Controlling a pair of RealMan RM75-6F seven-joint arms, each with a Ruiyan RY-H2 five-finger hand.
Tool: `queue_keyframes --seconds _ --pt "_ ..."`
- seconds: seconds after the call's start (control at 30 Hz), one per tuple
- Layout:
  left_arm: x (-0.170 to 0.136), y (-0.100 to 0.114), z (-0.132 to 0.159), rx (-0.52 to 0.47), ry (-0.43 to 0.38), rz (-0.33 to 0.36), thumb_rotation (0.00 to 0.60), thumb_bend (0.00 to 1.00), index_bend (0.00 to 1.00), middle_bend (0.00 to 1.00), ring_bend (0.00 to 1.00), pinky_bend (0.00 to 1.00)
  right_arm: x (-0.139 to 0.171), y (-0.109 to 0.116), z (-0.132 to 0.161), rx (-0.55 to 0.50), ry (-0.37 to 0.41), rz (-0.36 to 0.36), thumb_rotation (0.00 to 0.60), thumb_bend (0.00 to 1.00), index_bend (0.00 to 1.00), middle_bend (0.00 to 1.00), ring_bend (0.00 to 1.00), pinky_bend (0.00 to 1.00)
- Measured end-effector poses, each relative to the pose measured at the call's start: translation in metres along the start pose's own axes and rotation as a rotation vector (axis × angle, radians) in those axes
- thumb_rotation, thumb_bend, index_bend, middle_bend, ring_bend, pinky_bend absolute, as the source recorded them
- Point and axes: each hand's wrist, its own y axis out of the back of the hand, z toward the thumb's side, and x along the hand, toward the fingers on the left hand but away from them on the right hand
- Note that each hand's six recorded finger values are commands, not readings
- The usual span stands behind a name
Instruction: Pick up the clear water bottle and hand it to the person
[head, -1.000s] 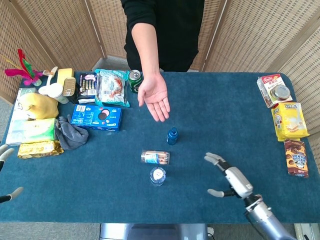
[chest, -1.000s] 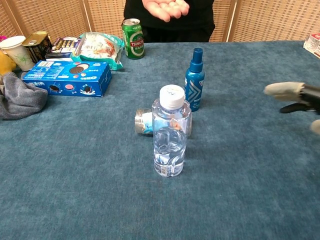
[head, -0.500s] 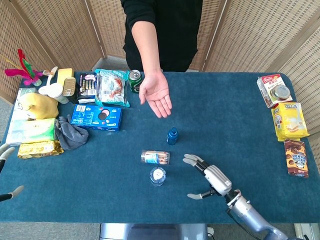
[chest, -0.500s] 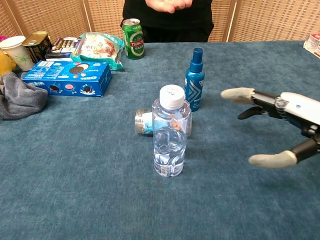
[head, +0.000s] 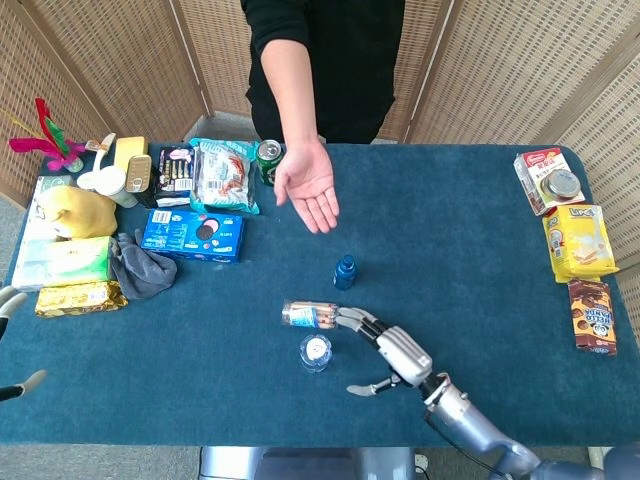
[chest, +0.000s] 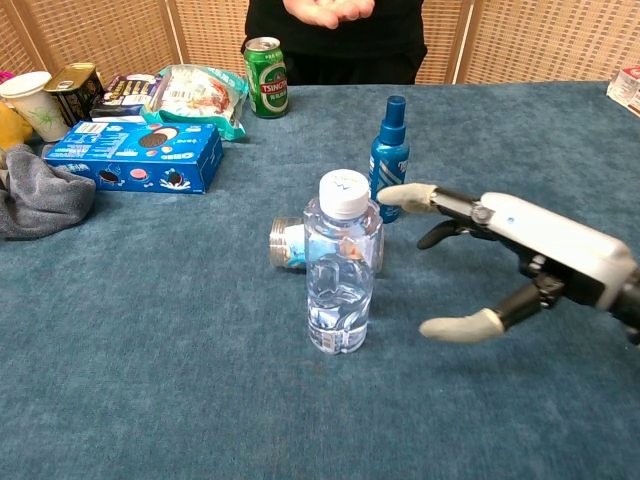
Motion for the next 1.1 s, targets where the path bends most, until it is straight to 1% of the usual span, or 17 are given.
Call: queue_keyframes --seconds 0.17,0.3,0.53,0.7,0.73,0.8,0.87,0.93,0.97,1.03,1.1 --pt "0.0 0.001 -0.001 -0.011 0.001 -0.001 0.6 0.14 0.0 0.0 0.0 0.09 -0.012 -0.005 0.002 0.003 0.013 -0.037 0.423 0.0 0.05 0.07 0.05 0.2" --pt "0.0 0.002 -0.001 -0.016 0.003 0.0 0.6 0.14 0.0 0.0 0.0 0.09 -0.021 -0.009 0.004 -0.002 0.022 -0.06 0.426 0.0 0.06 0.08 0.06 0.2" --pt "-0.001 0.003 -0.003 -0.025 0.004 0.002 0.6 0.14 0.0 0.0 0.0 0.09 -0.033 -0.018 0.011 -0.017 0.043 -0.056 0.427 0.0 0.06 0.13 0.07 0.2" --pt "-0.002 0.005 -0.004 -0.032 0.003 0.004 0.6 0.14 0.0 0.0 0.0 0.09 -0.04 -0.02 0.015 -0.027 0.053 -0.067 0.434 0.0 0.12 0.22 0.12 0.19" --pt "-0.002 0.005 -0.004 -0.033 0.003 0.005 0.6 0.14 0.0 0.0 0.0 0.09 -0.041 -0.02 0.016 -0.028 0.055 -0.072 0.435 0.0 0.14 0.24 0.13 0.19" --pt "-0.002 0.005 -0.005 -0.034 0.004 0.004 0.6 0.14 0.0 0.0 0.0 0.09 -0.044 -0.019 0.017 -0.03 0.055 -0.085 0.458 0.01 0.21 0.3 0.16 0.19" --pt "-0.002 0.005 -0.005 -0.037 0.004 0.005 0.6 0.14 0.0 0.0 0.0 0.09 -0.045 -0.018 0.016 -0.037 0.051 -0.098 0.521 0.03 0.33 0.39 0.21 0.18" --pt "-0.002 0.006 -0.005 -0.038 0.004 0.005 0.6 0.14 0.0 0.0 0.0 0.09 -0.046 -0.017 0.017 -0.043 0.051 -0.111 0.588 0.08 0.51 0.53 0.29 0.17" --pt "-0.002 0.006 -0.005 -0.039 0.004 0.006 0.6 0.14 0.0 0.0 0.0 0.09 -0.046 -0.017 0.017 -0.046 0.053 -0.117 0.599 0.1 0.58 0.59 0.32 0.16" --pt "-0.002 0.006 -0.005 -0.039 0.003 0.006 0.6 0.14 0.0 0.0 0.0 0.09 -0.044 -0.018 0.018 -0.057 0.056 -0.118 0.6 0.13 0.65 0.65 0.35 0.16" --pt "-0.002 0.006 -0.005 -0.04 0.002 0.006 0.6 0.14 0.0 0.0 0.0 0.09 -0.043 -0.019 0.02 -0.071 0.059 -0.112 0.6 0.16 0.68 0.68 0.36 0.15"
